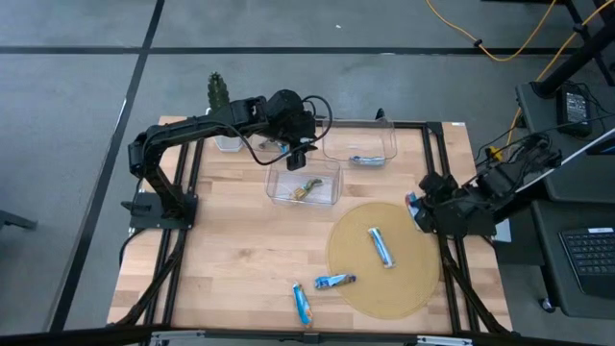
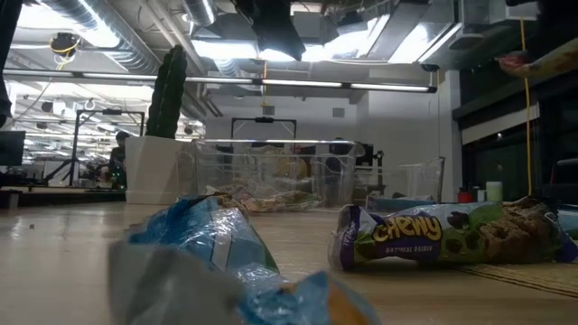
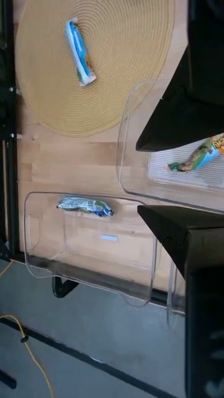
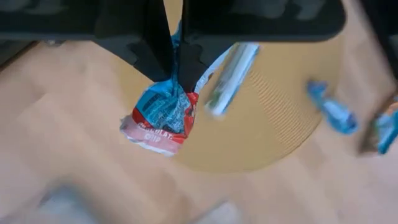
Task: Pick and place Granola Bars by type
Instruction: Put the red granola bar into the top left transparent bin
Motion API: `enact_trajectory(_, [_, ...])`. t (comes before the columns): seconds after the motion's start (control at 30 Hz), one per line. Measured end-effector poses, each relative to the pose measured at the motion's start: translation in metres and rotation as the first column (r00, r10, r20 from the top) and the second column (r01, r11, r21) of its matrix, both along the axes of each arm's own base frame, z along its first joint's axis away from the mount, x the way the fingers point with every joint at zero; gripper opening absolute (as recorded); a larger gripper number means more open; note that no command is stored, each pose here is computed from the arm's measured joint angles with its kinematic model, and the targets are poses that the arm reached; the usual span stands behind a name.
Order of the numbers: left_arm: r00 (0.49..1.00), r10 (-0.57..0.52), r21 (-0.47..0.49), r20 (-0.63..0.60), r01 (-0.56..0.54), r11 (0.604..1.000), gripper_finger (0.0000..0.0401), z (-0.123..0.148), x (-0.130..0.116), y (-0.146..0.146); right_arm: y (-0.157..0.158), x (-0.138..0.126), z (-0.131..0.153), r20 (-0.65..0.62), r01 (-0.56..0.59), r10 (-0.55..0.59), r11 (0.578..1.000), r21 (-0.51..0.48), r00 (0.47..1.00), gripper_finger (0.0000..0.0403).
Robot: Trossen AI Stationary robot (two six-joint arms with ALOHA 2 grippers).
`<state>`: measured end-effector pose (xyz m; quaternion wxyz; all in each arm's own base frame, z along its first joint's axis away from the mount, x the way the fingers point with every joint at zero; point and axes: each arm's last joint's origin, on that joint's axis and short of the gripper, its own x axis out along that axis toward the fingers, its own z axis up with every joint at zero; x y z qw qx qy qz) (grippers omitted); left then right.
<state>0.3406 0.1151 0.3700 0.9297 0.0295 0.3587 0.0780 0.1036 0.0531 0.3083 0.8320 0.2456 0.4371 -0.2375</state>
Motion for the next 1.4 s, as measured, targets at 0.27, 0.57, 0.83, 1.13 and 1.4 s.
enact_trajectory(0.27, [0.995,0.002,-0.059,0.104,0.004,0.998,0.0143,0.006,0.006,0.000,-0.028,0.014,0.004,0.009,0.021,-0.019,0.963,-0.270,1.000,0.0018])
enact_trajectory(0.57, [0.922,-0.141,-0.024,0.361,0.160,0.987,0.0143,0.027,0.024,-0.013,-0.067,0.048,0.030,0.201,-0.010,0.114,0.889,-0.458,0.973,0.0013])
enact_trajectory(0.83, [0.916,-0.133,-0.056,0.379,0.166,0.985,0.0161,0.024,0.031,-0.019,-0.099,0.063,0.054,0.394,-0.012,0.255,0.851,-0.524,0.883,0.0023])
enact_trajectory(1.13, [0.918,-0.107,-0.105,0.382,0.158,0.982,0.0220,0.021,0.034,-0.021,-0.112,0.070,0.054,0.400,-0.081,0.339,0.839,-0.538,0.852,0.0017])
enact_trajectory(1.4, [0.901,-0.096,-0.120,0.424,0.161,0.980,0.0244,0.013,0.050,-0.019,-0.120,0.087,0.067,0.477,-0.078,0.430,0.800,-0.595,0.766,0.0014])
